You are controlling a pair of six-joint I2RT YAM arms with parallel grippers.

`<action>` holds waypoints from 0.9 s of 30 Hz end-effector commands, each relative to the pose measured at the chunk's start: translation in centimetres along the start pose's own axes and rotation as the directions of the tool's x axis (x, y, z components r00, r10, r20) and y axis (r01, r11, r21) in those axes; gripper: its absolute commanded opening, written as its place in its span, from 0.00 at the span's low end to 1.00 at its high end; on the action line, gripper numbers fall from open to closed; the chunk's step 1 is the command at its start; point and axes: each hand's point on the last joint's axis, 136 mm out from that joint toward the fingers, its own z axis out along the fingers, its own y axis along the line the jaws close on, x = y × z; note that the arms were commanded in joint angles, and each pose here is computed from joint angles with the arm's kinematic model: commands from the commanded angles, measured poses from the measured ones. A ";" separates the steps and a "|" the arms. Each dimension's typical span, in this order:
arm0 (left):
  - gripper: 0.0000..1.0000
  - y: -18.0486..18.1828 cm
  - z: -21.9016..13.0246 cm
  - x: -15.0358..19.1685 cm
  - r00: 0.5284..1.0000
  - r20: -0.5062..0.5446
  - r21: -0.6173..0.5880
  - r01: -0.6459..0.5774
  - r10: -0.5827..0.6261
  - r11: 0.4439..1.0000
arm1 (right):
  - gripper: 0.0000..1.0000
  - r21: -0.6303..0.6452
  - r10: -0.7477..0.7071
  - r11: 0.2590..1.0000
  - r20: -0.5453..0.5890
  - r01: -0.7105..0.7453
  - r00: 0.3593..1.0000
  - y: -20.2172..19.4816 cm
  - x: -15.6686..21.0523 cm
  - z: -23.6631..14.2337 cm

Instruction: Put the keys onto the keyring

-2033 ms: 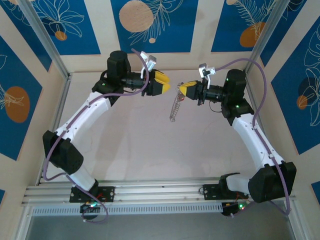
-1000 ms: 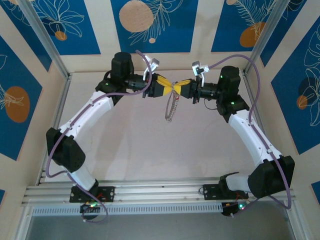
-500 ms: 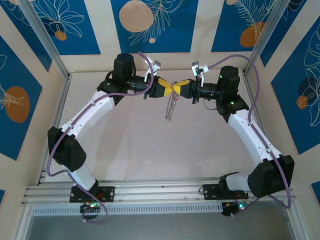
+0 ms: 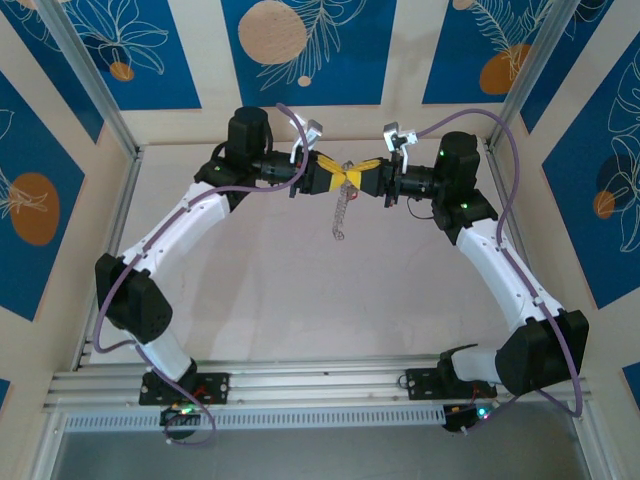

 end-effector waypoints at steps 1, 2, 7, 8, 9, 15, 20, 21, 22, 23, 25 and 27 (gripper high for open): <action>0.21 -1.3 -0.2 -1.2 0.997 0.023 -0.001 -0.073 0.073 0.997 | 0.00 0.000 -0.038 0.999 0.014 0.039 0.999 0.6 -0.9 0.0; 0.21 -1.2 -0.2 -1.2 0.997 0.023 -0.003 -0.072 0.072 0.997 | 0.00 0.003 -0.039 0.999 0.015 0.039 0.999 0.5 -0.9 0.0; 0.21 -1.2 -0.3 -1.2 0.997 0.024 -0.005 -0.073 0.073 0.997 | 0.00 0.011 -0.036 0.999 0.016 0.036 0.999 0.2 -0.8 -0.1; 0.20 -1.2 -0.3 -1.2 0.997 0.024 -0.006 -0.073 0.073 0.997 | 0.00 0.013 -0.033 0.999 0.016 0.033 0.999 0.1 -0.8 -0.2; 0.19 -1.2 -0.3 -1.2 0.997 0.024 -0.007 -0.073 0.073 0.997 | 0.00 0.016 -0.031 0.999 0.017 0.030 0.999 0.0 -0.7 -0.3; 0.15 -1.2 -0.4 -1.2 0.997 0.026 -0.012 -0.075 0.075 0.997 | 0.00 0.019 -0.025 1.000 0.022 0.024 0.999 -0.2 -0.6 -0.6; 0.13 -1.2 -0.4 -1.4 0.997 0.031 -0.012 -0.071 0.071 0.997 | 0.00 0.020 -0.020 1.000 0.021 0.020 1.000 -0.4 -0.5 -0.6; 0.12 -1.2 -0.4 -1.4 0.997 0.033 -0.010 -0.072 0.072 0.997 | 0.00 0.019 -0.019 1.000 0.021 0.018 1.000 -0.4 -0.5 -0.6; 0.10 -1.2 -0.4 -1.4 0.997 0.033 -0.008 -0.071 0.071 0.997 | 0.00 0.018 -0.020 1.000 0.022 0.019 1.000 -0.4 -0.5 -0.6; 0.07 -1.2 -0.4 -1.5 0.997 0.036 -0.007 -0.069 0.069 0.998 | 0.00 0.018 -0.019 1.000 0.022 0.019 1.000 -0.4 -0.5 -0.6; 0.00 -1.2 -0.3 -1.6 0.997 0.039 -0.002 -0.066 0.066 0.998 | 0.00 0.016 -0.018 1.000 0.022 0.018 1.000 -0.4 -0.5 -0.6; 0.00 -1.2 -0.2 -1.6 0.997 0.041 0.004 -0.062 0.061 0.998 | 0.00 0.008 -0.018 1.000 0.023 0.017 1.000 -0.3 -0.5 -0.5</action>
